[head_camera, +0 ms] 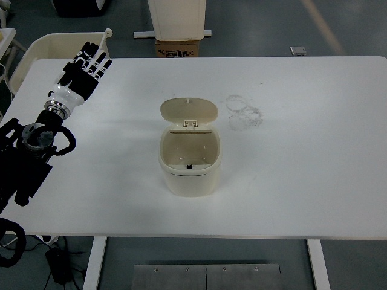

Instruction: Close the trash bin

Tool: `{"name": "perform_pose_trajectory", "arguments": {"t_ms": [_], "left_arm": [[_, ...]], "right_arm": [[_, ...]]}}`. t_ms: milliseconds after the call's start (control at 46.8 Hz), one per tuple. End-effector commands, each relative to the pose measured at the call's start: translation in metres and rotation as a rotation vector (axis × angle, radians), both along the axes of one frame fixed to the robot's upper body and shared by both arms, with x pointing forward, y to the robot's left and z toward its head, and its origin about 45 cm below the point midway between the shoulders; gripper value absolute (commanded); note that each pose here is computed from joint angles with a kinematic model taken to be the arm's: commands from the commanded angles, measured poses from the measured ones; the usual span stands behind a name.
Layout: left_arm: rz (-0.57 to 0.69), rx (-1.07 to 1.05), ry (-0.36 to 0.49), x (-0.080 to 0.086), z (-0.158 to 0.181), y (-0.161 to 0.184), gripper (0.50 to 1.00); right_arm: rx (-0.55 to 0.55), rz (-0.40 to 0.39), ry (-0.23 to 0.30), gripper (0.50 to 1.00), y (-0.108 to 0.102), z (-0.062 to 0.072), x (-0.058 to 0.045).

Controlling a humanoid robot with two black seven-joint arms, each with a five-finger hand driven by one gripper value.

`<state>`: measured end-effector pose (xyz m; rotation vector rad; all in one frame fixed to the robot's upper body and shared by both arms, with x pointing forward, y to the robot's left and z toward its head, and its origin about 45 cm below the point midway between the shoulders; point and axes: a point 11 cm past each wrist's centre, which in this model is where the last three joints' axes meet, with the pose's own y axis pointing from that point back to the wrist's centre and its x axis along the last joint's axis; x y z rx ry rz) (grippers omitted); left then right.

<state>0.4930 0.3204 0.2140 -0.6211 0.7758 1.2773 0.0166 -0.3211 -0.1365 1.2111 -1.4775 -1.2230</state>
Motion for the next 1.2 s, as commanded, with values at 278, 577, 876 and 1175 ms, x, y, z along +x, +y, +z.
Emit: {"name": "perform_pose_trajectory", "arguments": {"t_ms": [278, 577, 876, 1175], "left_arm": [[0.004, 0.015, 0.006, 0.001, 0.000, 0.001, 1.000], [0.001, 0.016, 0.001, 0.003, 0.004, -0.002, 1.000], [0.001, 0.018, -0.009, 0.006, 0.010, -0.002, 1.000], [-0.015, 0.016, -0.025, 0.009, 0.017, -0.007, 1.000]], "right_arm": [[0.000, 0.000, 0.000, 0.993, 0.000, 0.000, 0.000], [0.000, 0.000, 0.000, 0.993, 0.000, 0.000, 0.000], [0.000, -0.001, 0.000, 0.993, 0.000, 0.000, 0.000], [0.000, 0.000, 0.000, 0.993, 0.000, 0.000, 0.000]]}}
